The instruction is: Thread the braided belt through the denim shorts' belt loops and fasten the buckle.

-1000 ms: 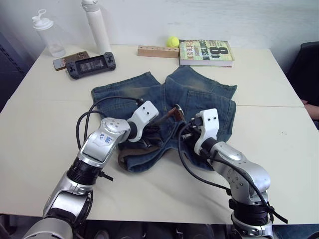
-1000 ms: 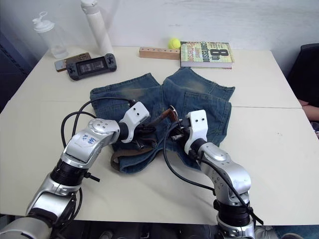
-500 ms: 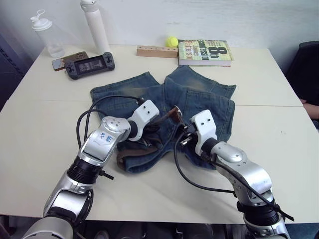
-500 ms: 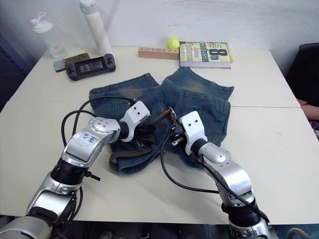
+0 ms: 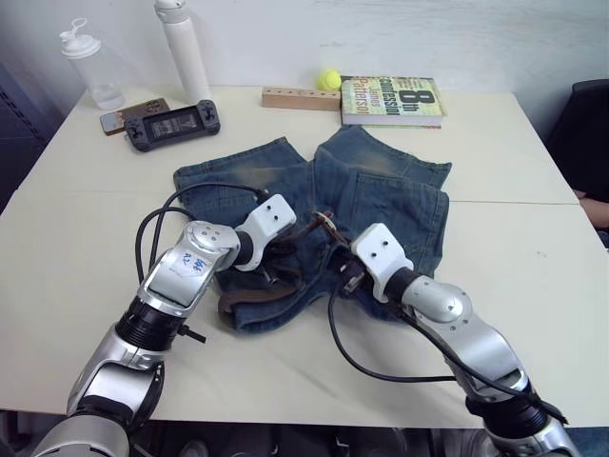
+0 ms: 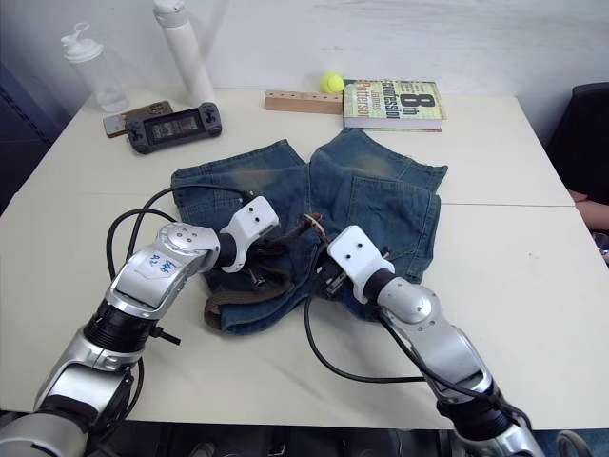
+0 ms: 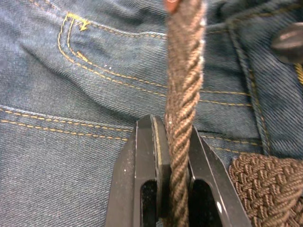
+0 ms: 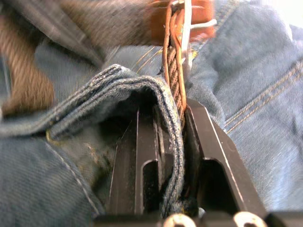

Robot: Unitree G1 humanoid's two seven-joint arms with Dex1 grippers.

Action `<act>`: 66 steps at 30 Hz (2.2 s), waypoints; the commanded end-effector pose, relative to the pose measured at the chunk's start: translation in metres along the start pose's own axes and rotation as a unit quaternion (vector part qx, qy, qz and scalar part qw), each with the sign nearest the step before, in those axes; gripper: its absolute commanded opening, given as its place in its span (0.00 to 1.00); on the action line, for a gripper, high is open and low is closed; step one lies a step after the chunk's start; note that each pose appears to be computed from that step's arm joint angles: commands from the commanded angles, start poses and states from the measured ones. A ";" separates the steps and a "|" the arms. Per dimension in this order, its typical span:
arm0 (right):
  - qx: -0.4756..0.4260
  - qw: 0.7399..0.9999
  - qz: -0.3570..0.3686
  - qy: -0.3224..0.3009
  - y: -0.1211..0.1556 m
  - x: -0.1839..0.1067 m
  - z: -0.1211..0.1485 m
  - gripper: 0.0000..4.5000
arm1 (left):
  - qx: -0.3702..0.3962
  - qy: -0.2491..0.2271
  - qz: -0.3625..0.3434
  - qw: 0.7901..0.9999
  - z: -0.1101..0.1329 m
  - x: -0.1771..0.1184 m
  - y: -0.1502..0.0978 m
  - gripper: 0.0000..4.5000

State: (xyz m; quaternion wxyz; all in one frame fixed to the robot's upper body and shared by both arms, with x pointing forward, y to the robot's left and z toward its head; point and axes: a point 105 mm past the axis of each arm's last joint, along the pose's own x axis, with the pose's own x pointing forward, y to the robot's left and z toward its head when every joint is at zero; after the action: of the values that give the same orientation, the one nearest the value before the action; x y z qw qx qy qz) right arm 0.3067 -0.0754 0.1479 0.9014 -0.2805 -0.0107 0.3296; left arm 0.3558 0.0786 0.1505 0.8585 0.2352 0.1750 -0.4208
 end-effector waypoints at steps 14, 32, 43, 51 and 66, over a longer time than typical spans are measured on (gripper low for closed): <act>-0.110 0.989 0.091 -0.030 0.007 0.000 0.016 0.01 | 0.042 -0.048 -0.037 0.997 0.028 0.015 -0.022 0.00; -0.161 0.980 0.093 -0.068 -0.067 -0.042 0.053 1.00 | 0.048 -0.045 -0.045 0.997 0.024 0.016 -0.022 0.00; -0.246 0.958 0.133 -0.057 -0.066 -0.015 0.041 1.00 | 0.059 -0.067 -0.050 0.995 0.042 0.015 -0.024 0.00; -0.263 0.951 0.143 -0.079 -0.065 -0.006 0.045 0.29 | 0.059 -0.077 -0.055 0.994 0.048 0.014 -0.028 0.00; -0.370 0.913 0.166 -0.031 -0.107 -0.031 0.035 0.00 | 0.009 -0.102 -0.086 0.991 0.058 -0.023 -0.011 0.97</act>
State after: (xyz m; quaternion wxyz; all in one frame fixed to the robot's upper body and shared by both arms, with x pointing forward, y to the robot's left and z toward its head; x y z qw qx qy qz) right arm 0.3391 -0.1322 0.2152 0.6790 -0.5515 -0.0903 0.4761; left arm 0.3466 0.0560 0.1844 0.8359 0.1840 0.1338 -0.4994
